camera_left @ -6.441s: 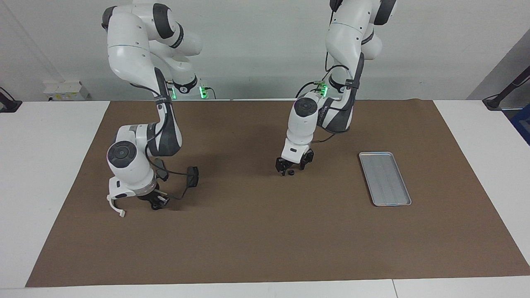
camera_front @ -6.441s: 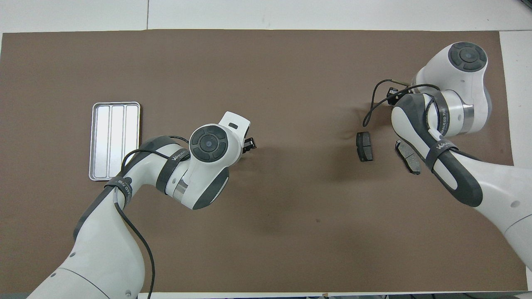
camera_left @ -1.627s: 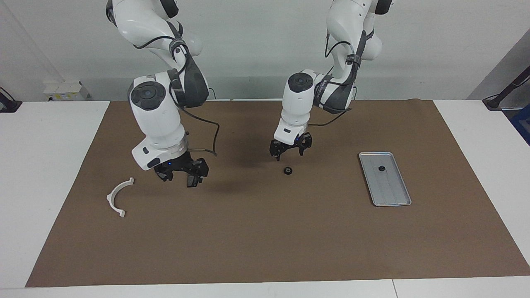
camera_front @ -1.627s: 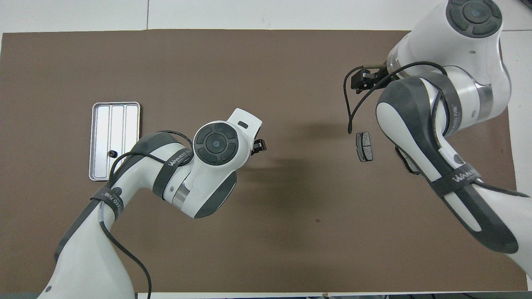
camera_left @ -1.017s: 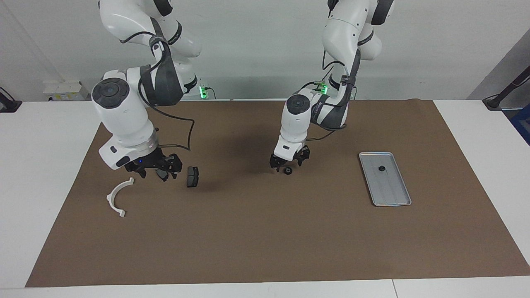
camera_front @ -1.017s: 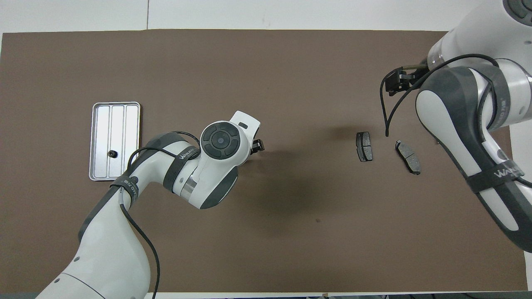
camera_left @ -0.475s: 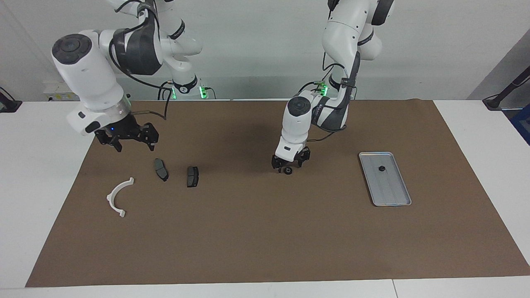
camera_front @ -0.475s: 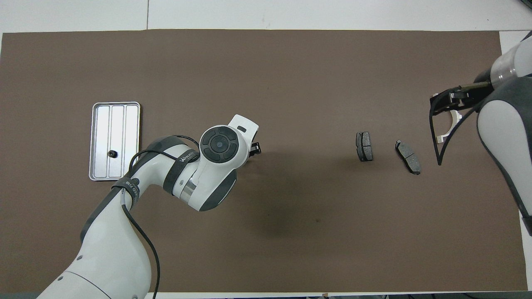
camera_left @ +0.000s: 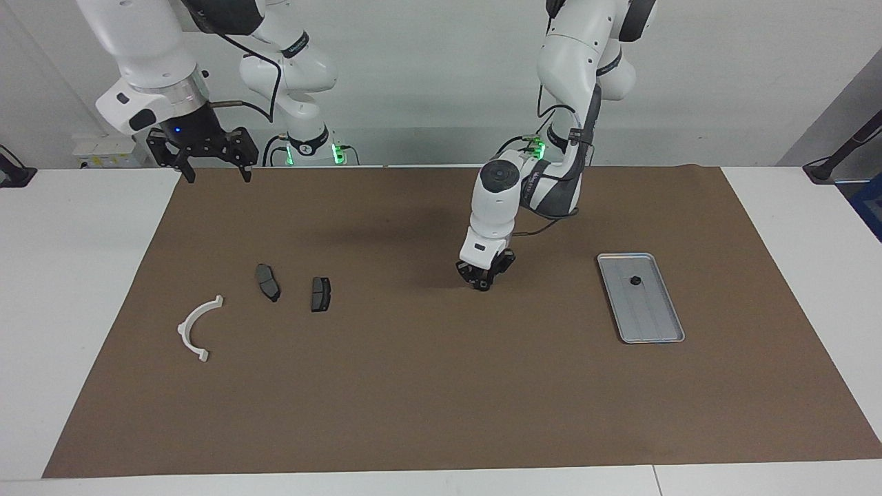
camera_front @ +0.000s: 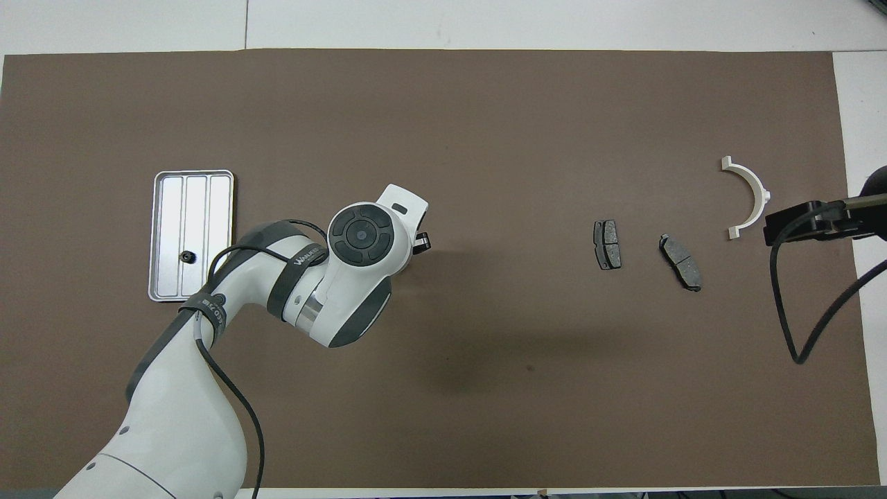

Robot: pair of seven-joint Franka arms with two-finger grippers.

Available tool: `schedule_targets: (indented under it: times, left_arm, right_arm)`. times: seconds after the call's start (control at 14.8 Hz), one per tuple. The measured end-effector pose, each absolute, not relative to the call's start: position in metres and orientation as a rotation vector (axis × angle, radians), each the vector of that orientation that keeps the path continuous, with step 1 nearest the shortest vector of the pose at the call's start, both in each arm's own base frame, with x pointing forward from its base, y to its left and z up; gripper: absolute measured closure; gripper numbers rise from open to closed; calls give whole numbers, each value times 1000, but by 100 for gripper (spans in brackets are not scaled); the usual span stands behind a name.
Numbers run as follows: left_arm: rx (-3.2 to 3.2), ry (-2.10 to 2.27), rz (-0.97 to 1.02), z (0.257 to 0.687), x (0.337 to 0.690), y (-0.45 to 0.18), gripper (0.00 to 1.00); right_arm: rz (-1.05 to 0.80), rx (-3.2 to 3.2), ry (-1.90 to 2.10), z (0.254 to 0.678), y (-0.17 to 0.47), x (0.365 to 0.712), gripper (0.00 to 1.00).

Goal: Pick bearing gear from pile to tray
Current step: 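Carry the bearing to the silver tray with the left gripper and release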

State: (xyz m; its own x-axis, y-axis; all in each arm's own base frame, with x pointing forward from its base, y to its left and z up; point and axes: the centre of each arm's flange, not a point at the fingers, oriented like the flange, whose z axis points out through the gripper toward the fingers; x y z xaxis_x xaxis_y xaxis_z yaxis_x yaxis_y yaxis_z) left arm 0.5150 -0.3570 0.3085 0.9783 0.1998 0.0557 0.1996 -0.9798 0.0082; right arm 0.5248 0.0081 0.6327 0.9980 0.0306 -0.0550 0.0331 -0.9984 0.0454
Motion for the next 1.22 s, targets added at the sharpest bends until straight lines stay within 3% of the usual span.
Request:
schedule_targets:
  times: [0.2,0.41,0.54,0.68,0.81,1.22]
  left_arm:
    - [3170,217,67,371,560,-304,66]
    - [3158,83,39,457,591,-182,66]
    - [3137,-34,16,482,598,-86,66]
    - [3124,-104,18,476,601,-7,66]
    - [3120,-120,51,451,601,28,66]
    - [3110,-146,136,340,613,18,66]
  right_arm:
    - [-97,3094,46,630,7,524,0]
    - [-98,3094,45,627,7,524,0]
    - [-85,3094,47,622,7,528,0]
    - [-88,3094,48,615,7,530,0]
    - [-94,3094,48,612,7,531,0]
    - [-96,3094,49,611,7,531,0]
